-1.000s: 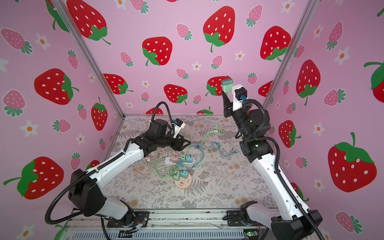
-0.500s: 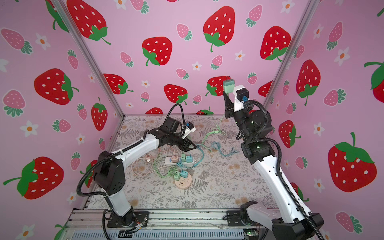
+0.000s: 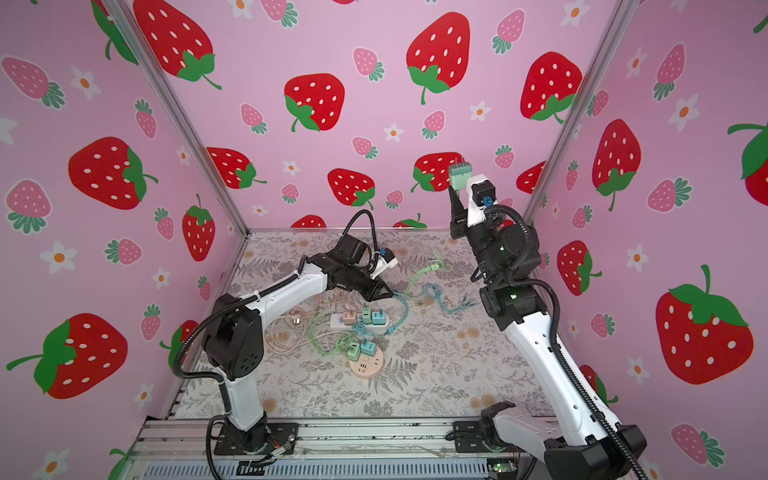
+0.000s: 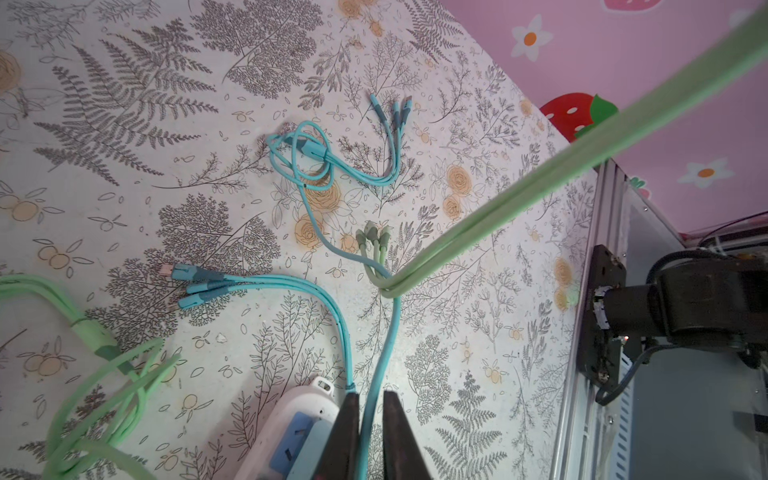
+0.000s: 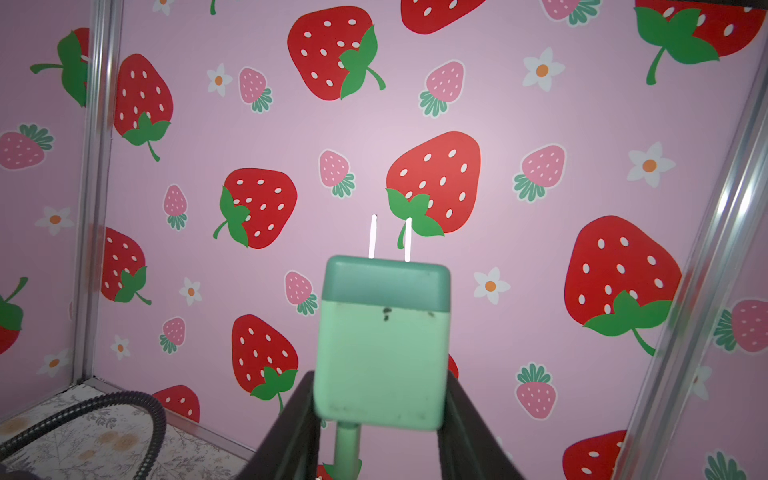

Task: Insert the plug
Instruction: 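Hold the mint-green charger high with the right gripper while the left gripper advances, then bring the mint-green charger toward the left gripper while the left gripper reaches toward it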

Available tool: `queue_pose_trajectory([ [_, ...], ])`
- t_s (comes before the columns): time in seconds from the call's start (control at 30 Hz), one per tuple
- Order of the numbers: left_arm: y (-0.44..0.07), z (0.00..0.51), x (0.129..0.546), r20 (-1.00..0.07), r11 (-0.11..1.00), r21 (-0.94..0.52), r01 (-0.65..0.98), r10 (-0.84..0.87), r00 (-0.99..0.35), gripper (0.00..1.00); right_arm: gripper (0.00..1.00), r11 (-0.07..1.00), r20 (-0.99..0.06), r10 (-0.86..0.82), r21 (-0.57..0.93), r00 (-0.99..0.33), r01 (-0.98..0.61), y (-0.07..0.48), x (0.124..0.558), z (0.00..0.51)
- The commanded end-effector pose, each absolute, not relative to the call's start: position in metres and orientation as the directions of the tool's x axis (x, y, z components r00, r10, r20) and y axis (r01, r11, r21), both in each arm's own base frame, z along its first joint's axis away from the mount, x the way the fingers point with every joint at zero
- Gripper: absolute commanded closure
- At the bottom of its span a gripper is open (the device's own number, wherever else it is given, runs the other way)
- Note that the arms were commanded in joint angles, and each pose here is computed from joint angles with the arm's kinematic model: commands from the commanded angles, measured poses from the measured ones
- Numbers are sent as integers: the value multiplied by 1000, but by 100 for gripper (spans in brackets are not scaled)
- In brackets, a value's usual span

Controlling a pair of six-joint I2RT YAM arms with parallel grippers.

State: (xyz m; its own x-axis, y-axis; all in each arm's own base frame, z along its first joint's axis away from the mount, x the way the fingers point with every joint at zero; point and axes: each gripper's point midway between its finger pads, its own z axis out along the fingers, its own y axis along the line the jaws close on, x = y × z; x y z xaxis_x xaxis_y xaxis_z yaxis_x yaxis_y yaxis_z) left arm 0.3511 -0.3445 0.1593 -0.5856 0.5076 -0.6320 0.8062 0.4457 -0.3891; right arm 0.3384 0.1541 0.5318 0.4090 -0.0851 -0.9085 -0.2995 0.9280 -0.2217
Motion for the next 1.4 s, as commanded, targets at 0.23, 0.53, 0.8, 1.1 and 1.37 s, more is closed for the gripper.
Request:
queue_pose_trajectory([
  [0.23,-345,159,329,-627,376,-411,830,545,-557,100,75,977,-805,-134,-206,578,-61,118,325,599],
  [0.53,-339,145,329,-595,394,-396,829,577,-559,100,75,973,-733,-217,-219,644,79,90,289,646],
  [0.8,-341,151,349,-607,462,-371,805,536,-587,100,75,967,-760,-187,-253,623,-18,95,272,637],
  [1.1,-347,204,361,-675,502,-390,772,415,-611,56,75,911,-914,-65,-218,400,-351,142,296,534],
  [1.37,-326,254,353,-679,556,-453,697,291,-674,42,76,800,-987,-74,-146,146,-582,180,298,431],
])
